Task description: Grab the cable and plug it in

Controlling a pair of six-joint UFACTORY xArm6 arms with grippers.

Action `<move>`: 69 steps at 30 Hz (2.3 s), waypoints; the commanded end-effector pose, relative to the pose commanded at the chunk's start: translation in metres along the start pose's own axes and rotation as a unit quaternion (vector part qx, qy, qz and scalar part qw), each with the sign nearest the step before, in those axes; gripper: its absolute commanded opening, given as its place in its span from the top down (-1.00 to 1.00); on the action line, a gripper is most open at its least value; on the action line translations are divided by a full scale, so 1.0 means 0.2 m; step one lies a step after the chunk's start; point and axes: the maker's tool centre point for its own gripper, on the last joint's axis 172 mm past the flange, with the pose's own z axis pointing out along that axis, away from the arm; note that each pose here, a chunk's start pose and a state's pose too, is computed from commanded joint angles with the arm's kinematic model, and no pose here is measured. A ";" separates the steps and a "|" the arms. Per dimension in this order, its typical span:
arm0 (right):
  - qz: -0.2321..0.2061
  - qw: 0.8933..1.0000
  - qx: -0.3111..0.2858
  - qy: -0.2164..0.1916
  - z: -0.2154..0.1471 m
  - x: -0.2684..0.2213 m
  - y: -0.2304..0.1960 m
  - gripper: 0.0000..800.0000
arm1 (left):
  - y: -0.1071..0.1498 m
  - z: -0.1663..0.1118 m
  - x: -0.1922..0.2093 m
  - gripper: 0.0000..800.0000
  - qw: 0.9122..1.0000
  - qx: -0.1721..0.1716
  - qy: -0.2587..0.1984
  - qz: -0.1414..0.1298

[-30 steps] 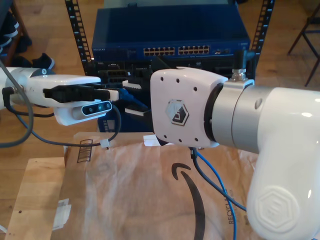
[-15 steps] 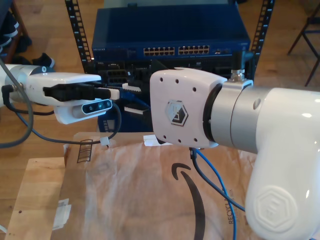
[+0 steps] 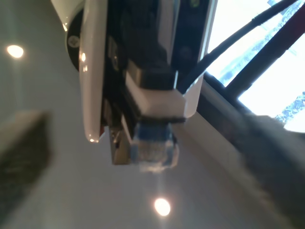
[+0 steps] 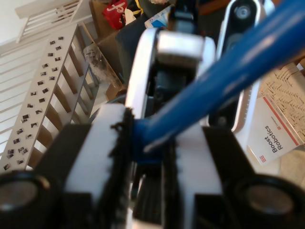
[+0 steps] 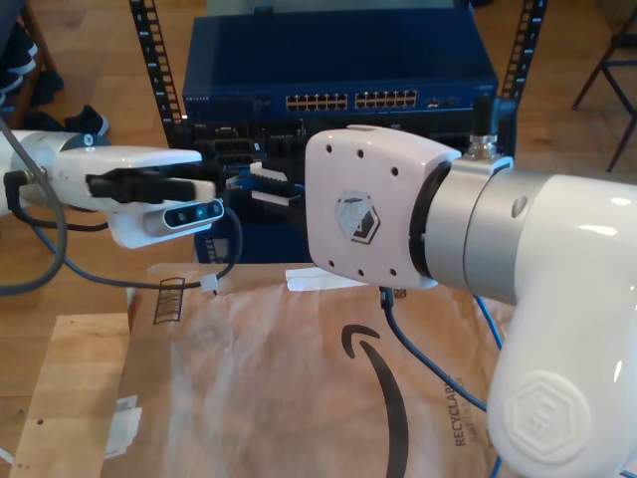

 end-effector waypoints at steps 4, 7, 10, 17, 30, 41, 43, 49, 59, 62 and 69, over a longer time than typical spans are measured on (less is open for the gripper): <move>0.002 1.000 -0.011 0.013 0.07 0.05 0.04 1.00 | 0.12 -0.13 -0.05 -1.00 0.995 -0.100 0.004 0.022; 0.002 0.999 0.010 0.036 0.10 0.13 0.01 1.00 | 0.14 -0.21 -0.07 -1.00 0.989 -0.143 0.005 0.031; 0.006 0.998 0.025 0.064 0.10 0.26 -0.01 1.00 | 0.12 -0.29 0.06 -1.00 0.984 -0.174 0.044 0.004; 0.009 0.986 0.071 0.149 0.04 0.63 0.02 1.00 | -0.04 -0.49 0.45 -1.00 0.932 -0.273 0.227 -0.073; -0.082 0.935 0.168 0.301 -0.22 1.03 0.19 0.98 | -0.60 -0.90 1.10 -1.00 0.877 -0.307 0.364 -0.057; -0.116 0.872 0.184 0.438 -0.39 1.27 0.20 0.99 | -1.05 -0.81 1.70 -1.00 0.866 -0.304 0.398 0.010; -0.108 0.861 0.180 0.463 -0.42 1.31 0.20 0.99 | -1.12 -0.84 1.81 -1.00 0.859 -0.321 0.398 0.016; -0.137 0.836 0.192 0.495 -0.43 1.32 0.17 0.99 | -1.18 -0.80 2.13 -1.00 0.851 -0.330 0.406 0.038; -0.102 0.821 0.182 0.531 -0.43 1.39 0.22 1.00 | -1.00 -0.71 2.45 -1.00 0.837 -0.350 0.419 0.045; -0.103 0.821 0.181 0.531 -0.42 1.39 0.22 1.00 | -0.99 -0.72 2.51 -1.00 0.823 -0.359 0.438 0.042; -0.102 0.820 0.175 0.535 -0.39 1.41 0.25 1.00 | -0.99 -0.72 2.61 -1.00 0.803 -0.371 0.458 0.084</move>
